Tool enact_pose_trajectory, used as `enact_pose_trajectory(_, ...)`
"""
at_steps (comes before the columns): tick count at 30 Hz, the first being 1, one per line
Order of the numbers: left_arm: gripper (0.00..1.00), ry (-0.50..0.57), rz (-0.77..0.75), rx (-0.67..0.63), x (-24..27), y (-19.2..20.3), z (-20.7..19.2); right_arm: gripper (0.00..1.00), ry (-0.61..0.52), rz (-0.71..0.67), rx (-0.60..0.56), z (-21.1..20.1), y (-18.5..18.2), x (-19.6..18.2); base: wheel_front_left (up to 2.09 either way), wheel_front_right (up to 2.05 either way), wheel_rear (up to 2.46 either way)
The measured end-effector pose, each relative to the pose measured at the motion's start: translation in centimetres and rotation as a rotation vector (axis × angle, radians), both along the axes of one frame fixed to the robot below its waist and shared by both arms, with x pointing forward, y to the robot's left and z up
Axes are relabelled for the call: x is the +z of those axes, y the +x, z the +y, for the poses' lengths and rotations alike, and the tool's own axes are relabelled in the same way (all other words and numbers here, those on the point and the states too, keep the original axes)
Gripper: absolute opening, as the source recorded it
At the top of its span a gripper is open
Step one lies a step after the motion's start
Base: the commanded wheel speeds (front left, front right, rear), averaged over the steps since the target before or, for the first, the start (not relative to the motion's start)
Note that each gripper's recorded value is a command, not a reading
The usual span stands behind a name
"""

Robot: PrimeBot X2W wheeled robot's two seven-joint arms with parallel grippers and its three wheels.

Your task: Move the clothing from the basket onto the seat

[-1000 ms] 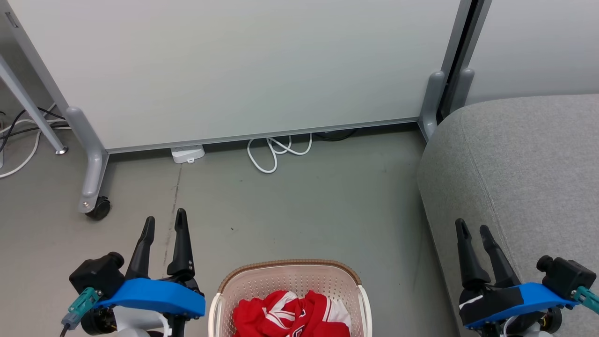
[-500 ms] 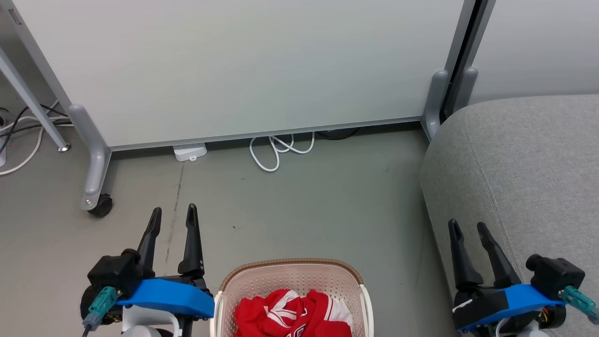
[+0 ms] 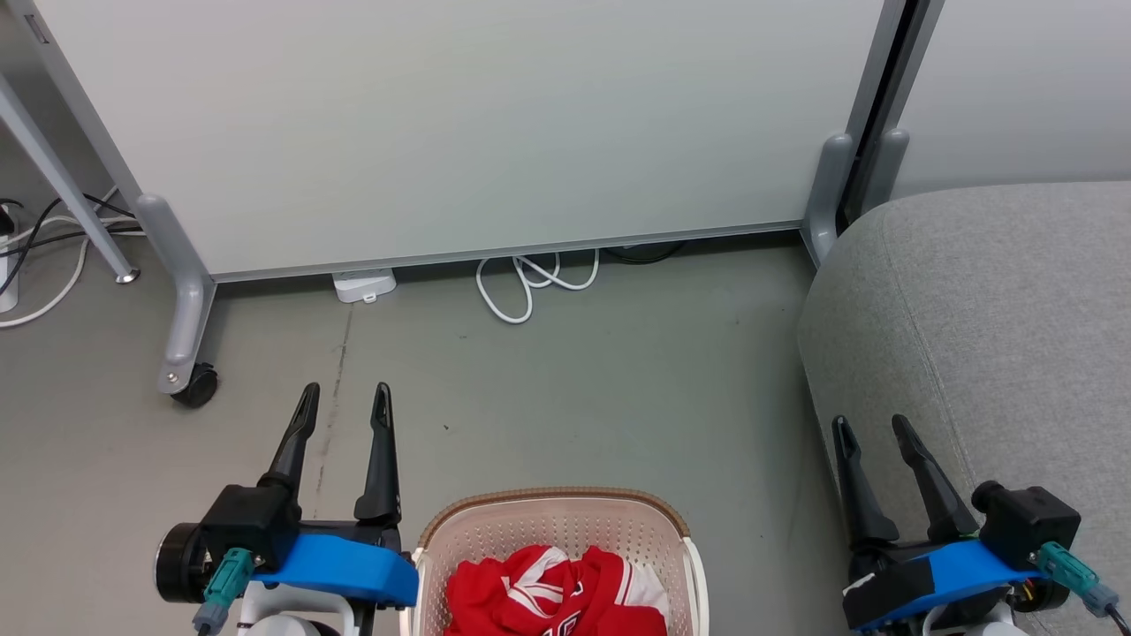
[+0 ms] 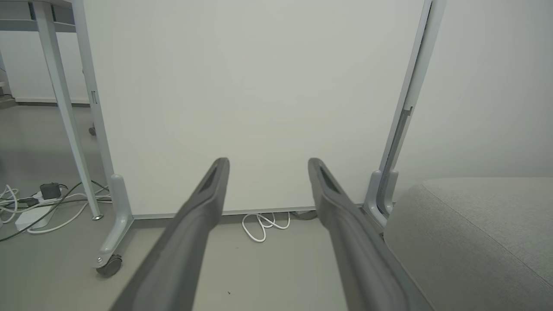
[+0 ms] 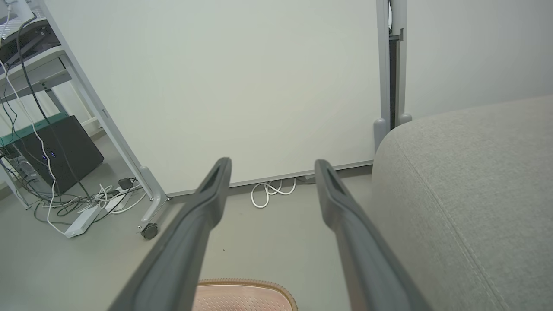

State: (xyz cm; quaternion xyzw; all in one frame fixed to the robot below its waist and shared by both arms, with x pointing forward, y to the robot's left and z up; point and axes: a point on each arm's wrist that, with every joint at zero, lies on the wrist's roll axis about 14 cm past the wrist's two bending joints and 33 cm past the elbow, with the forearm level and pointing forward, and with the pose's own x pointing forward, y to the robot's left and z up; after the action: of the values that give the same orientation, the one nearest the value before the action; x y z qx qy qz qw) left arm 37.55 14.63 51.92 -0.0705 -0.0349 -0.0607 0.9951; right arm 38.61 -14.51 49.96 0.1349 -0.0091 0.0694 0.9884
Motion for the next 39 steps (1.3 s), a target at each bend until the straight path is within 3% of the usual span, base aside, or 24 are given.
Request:
enact_pose_trajectory(30,1.0,0.139,-0.048,-0.048,-0.3,-0.3,-0.9,1.0,-0.199,-0.066,0.067,1.7,0.0,0.3,0.0,0.0,0.0)
enact_pose_trajectory(39,1.0,0.121,-0.034,-0.051,-0.7,-0.3,-0.8,1.0,-0.199,-0.064,0.068,1.8,0.0,0.2,0.0,0.0,0.0)
